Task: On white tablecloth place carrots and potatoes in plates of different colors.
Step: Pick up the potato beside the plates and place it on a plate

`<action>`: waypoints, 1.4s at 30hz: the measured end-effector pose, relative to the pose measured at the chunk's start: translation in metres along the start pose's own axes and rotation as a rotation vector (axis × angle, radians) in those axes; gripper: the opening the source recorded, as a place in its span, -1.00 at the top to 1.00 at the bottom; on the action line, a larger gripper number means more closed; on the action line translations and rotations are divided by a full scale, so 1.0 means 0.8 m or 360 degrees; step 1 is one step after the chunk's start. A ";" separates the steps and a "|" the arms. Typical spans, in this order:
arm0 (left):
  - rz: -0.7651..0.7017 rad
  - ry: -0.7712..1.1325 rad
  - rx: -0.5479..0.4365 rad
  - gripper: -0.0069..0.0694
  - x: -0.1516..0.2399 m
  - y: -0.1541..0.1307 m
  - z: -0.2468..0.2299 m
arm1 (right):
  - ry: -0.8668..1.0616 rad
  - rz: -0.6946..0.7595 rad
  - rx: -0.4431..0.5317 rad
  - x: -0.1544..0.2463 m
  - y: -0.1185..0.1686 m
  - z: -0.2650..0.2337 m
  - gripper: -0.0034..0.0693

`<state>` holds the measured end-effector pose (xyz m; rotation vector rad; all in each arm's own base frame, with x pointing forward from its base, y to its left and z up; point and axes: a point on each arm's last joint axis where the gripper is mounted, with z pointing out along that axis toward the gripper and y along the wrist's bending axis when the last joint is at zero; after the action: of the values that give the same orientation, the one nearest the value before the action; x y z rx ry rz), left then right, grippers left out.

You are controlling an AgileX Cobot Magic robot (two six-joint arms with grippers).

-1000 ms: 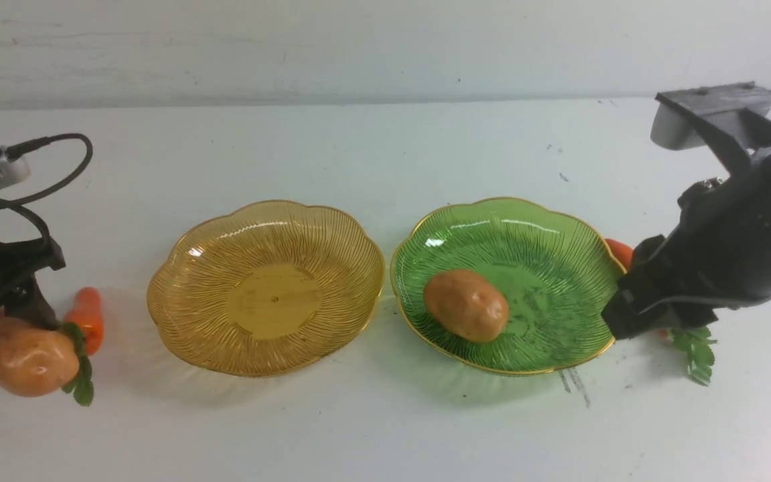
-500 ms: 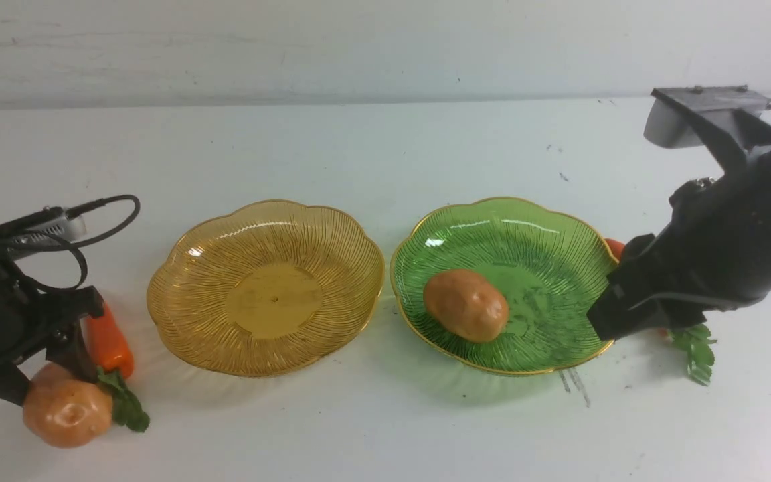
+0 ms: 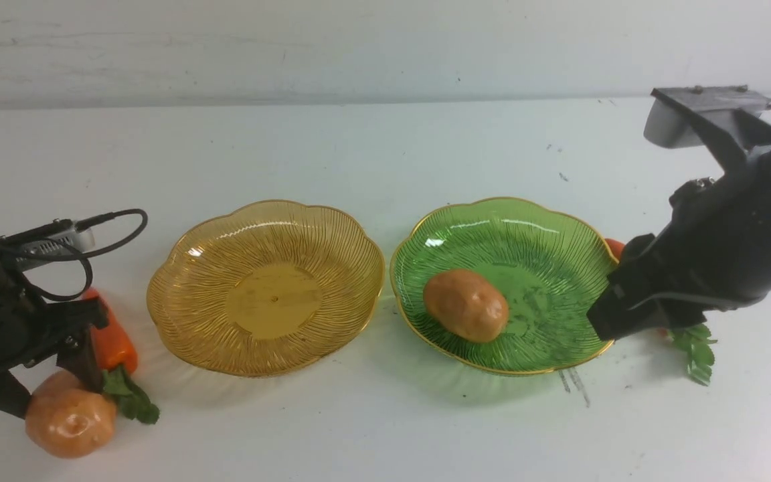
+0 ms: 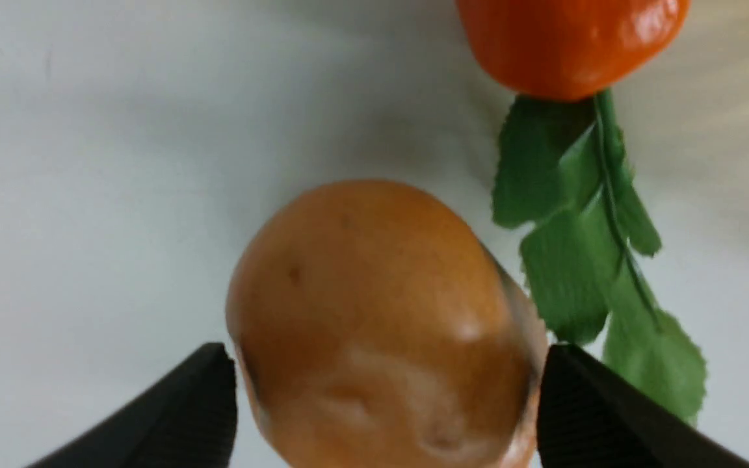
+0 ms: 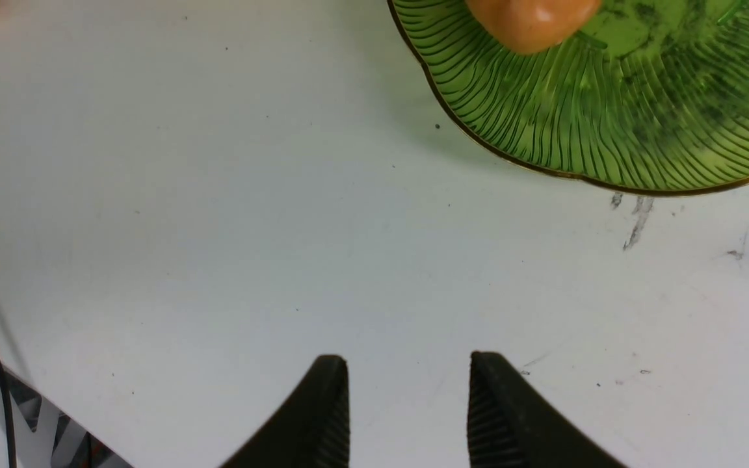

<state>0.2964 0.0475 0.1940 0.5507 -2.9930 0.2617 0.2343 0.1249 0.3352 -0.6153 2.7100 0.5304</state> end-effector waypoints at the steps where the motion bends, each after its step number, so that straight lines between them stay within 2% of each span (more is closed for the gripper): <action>1: 0.0008 0.0005 -0.0004 -0.67 0.000 0.000 0.000 | -0.0002 0.0000 0.0000 0.000 0.000 0.000 0.24; 18: 0.0048 0.0039 -0.0097 -0.67 -0.007 0.007 0.010 | -0.0027 0.0007 -0.0012 -0.002 0.001 0.000 0.24; 26: 0.0055 0.0072 -0.0116 -0.22 -0.006 0.009 0.010 | -0.0028 0.0007 -0.0012 -0.002 0.001 0.000 0.24; 35: 0.0122 0.0010 -0.0238 -0.19 0.005 0.016 -0.011 | -0.0029 0.0007 -0.0012 -0.002 0.001 0.000 0.24; 38: 0.0127 -0.0035 -0.0236 -0.19 0.011 0.015 -0.022 | -0.0029 0.0007 -0.0012 -0.002 0.001 0.000 0.24; 42: 0.0125 -0.0183 -0.0024 -0.19 0.030 -0.004 -0.055 | -0.0030 0.0001 -0.0011 -0.002 0.001 0.000 0.24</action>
<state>0.2778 0.0445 0.2408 0.4624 -3.1294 0.2201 0.2354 0.1260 0.3360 -0.6083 2.6921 0.5436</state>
